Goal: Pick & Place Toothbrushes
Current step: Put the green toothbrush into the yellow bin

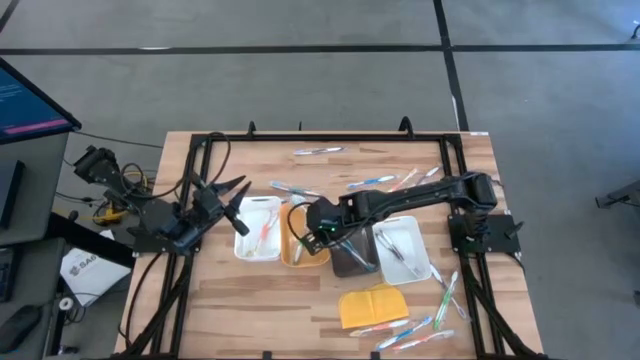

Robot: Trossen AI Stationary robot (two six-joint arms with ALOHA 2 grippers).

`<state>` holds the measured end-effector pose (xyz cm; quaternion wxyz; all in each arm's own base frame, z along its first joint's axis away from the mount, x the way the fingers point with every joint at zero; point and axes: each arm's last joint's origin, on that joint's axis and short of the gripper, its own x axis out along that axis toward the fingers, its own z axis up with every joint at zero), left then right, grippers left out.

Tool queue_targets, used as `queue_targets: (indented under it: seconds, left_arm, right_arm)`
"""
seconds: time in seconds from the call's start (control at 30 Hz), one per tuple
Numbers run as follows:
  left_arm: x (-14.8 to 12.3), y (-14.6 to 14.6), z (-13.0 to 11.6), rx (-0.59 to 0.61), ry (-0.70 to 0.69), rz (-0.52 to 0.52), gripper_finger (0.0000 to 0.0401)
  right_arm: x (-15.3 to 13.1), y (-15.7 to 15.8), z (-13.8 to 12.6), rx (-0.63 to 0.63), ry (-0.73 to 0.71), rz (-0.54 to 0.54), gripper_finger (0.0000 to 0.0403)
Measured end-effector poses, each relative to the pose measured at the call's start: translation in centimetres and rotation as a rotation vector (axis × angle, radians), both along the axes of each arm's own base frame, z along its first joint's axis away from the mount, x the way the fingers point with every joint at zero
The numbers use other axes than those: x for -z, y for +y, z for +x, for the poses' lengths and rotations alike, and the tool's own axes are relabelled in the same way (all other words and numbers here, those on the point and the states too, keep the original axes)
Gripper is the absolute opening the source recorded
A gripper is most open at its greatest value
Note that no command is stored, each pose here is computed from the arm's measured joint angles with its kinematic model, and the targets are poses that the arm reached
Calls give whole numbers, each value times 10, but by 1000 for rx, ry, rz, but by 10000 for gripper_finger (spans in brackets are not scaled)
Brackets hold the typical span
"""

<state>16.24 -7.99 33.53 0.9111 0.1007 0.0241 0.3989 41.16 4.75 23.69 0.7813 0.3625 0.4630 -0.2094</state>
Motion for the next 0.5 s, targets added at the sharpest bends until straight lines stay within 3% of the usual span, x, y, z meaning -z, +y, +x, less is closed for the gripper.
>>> queue_targets:
  seconds: [0.07,0.13,0.23,0.5]
  left_arm:
    - [0,0,0,0,0,0,71]
    - [0,0,0,0,0,0,66]
    - [0,0,0,1,2,1,59]
    - [0,0,0,-1,3,2,45]
  right_arm:
    - [4,2,11,12,-50,30,20]
    - [16,2,8,9,15,36,14]
    - [23,4,19,19,-36,56,12]
    - [36,5,21,22,2,70,15]
